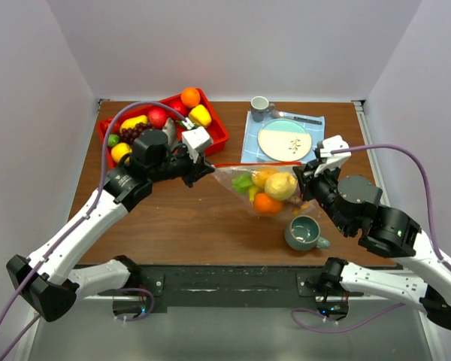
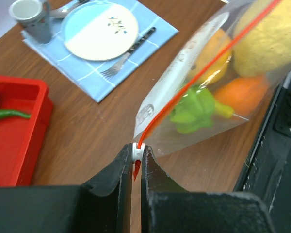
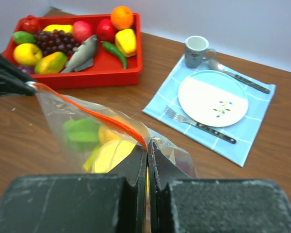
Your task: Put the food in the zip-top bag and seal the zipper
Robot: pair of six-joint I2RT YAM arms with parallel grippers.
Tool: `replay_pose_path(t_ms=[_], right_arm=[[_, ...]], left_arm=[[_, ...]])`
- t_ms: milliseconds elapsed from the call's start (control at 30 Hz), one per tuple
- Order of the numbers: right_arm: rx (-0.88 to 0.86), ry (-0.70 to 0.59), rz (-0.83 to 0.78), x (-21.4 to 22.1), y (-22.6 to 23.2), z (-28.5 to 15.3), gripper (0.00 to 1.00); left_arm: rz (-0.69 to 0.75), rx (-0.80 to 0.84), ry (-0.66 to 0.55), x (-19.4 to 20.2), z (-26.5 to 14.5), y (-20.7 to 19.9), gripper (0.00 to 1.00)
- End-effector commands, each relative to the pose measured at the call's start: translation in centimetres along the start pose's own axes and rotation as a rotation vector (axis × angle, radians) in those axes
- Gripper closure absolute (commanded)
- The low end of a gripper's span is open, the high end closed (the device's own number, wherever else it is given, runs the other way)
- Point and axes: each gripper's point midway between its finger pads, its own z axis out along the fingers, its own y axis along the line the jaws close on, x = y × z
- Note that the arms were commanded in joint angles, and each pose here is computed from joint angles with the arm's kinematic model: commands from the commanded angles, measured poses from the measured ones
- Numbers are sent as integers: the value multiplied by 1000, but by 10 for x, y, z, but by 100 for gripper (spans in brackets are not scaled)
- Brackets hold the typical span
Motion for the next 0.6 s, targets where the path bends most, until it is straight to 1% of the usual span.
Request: replay_pose_path(t_ms=[0,100,133,233,300,333,367,400,467,500,533,567], right_arm=[[149,-147,88,-46,-32,-12,100],[145,-146,94,-45,-31,-11,100],[138,-133,92,-41,-28,-8,100],[136,-106,89,-32,-24,-3,100],[105,-86,92,-26,-16,0,100],[88,-58,106,-14,-9,5,100],[47,-31,112,-5,2,9,100],[21,-4,121,4,10,14,100],[-8,96,146,44,32,32,100],[-50,145,158,60,46,37,100],[-54,204,180,84,56,46,100],[-57,261,166,105,66,55,100]], left_arm=[[-71,-251,11,11,-18,44,100],[-80,-341,26,18,-24,58,100],[-108,-358,25,19,-26,60,100],[-119,-377,4,16,-34,59,100],[-113,-324,-11,12,-36,49,100],[-109,-288,-14,10,-37,41,100],[-108,-193,-16,9,-33,25,100],[-107,-160,-19,6,-33,20,100],[-133,-74,-1,9,-26,6,100],[-142,-45,8,11,-23,2,100],[-157,-25,29,16,-17,0,100],[-178,3,38,18,-14,-4,100]])
